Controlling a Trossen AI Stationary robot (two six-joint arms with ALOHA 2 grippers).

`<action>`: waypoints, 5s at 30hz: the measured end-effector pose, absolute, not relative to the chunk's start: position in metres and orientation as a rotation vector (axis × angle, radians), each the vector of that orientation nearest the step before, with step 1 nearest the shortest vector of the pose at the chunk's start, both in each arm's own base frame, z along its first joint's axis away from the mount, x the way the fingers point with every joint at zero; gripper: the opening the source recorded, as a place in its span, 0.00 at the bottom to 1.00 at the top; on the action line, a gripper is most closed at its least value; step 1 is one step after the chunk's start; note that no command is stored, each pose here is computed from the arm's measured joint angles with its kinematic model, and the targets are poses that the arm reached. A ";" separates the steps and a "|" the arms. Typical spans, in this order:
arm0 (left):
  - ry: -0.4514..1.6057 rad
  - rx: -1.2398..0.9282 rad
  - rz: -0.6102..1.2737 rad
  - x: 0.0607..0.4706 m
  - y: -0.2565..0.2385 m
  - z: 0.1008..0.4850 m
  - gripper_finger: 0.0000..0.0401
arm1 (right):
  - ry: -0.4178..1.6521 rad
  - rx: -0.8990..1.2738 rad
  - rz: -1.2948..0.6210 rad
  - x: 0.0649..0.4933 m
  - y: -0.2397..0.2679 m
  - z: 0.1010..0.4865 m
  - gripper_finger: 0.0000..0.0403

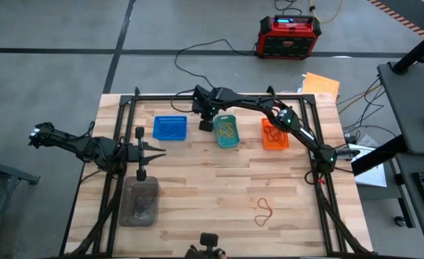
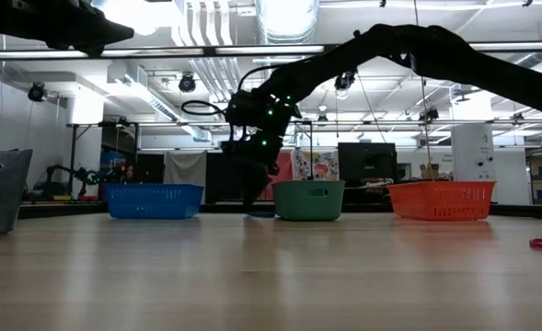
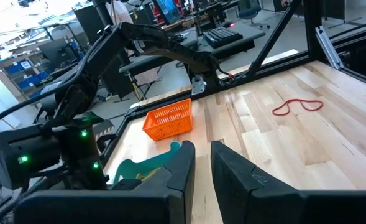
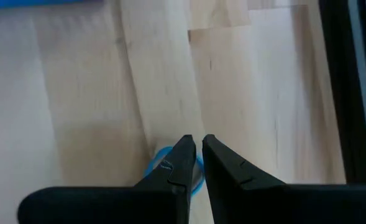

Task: Sort rubber bands into baskets
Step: Put the top blue rubber band into the blue bin

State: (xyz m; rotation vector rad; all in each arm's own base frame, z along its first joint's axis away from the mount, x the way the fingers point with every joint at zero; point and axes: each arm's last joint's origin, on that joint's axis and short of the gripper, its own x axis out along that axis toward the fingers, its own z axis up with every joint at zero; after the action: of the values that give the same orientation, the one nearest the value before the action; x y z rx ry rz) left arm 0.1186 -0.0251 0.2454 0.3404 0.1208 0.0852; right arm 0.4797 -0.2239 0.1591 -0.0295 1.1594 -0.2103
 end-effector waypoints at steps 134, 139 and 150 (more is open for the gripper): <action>0.299 0.158 -0.164 0.153 -0.043 0.215 0.45 | 0.245 -0.105 0.569 0.481 0.001 0.206 0.02; 0.305 0.156 -0.200 0.156 -0.046 0.213 0.45 | 0.227 -0.121 0.568 0.483 0.000 0.211 0.02; 0.313 0.172 -0.199 0.161 -0.047 0.210 0.40 | 0.221 -0.124 0.567 0.484 0.000 0.214 0.02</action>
State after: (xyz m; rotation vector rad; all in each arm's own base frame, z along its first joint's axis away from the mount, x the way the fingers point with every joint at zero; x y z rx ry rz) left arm 0.1614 -0.0473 0.2099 0.1724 0.3134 -0.1993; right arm 0.4837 0.0000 0.2137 -0.1236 0.2209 0.5674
